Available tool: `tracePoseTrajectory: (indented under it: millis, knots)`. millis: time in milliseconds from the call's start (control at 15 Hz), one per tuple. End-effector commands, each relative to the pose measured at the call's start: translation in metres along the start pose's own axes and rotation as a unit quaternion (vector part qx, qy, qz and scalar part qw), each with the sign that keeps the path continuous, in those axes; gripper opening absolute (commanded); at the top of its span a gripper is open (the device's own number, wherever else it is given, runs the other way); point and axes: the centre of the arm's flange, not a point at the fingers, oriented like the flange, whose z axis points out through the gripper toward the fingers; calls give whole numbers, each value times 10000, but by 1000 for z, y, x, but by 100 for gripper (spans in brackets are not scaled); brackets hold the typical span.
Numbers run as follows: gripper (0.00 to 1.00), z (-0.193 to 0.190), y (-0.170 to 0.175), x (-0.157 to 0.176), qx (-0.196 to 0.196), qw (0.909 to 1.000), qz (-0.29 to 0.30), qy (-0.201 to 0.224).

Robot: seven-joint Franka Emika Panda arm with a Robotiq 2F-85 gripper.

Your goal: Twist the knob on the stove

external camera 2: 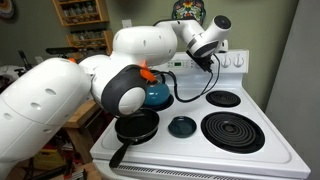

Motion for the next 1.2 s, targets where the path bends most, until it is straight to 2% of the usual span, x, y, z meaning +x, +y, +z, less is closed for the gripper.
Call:
tracePoseTrajectory:
  millis: [0, 333, 400, 467, 733, 1000, 1133]
  knots:
    - [4, 17, -4, 16, 400, 9985, 303, 228]
    - [4, 13, -6, 15, 307, 9989, 291, 207]
    - [34, 12, -7, 15, 330, 9989, 279, 197]
    - [43, 12, -8, 14, 218, 9993, 249, 157]
    - [70, 6, -37, 10, -230, 9995, 18, 208]
    - [99, -3, -60, 0, -1061, 9941, -221, -39]
    - [100, -9, -71, -3, -1488, 9884, -283, -78]
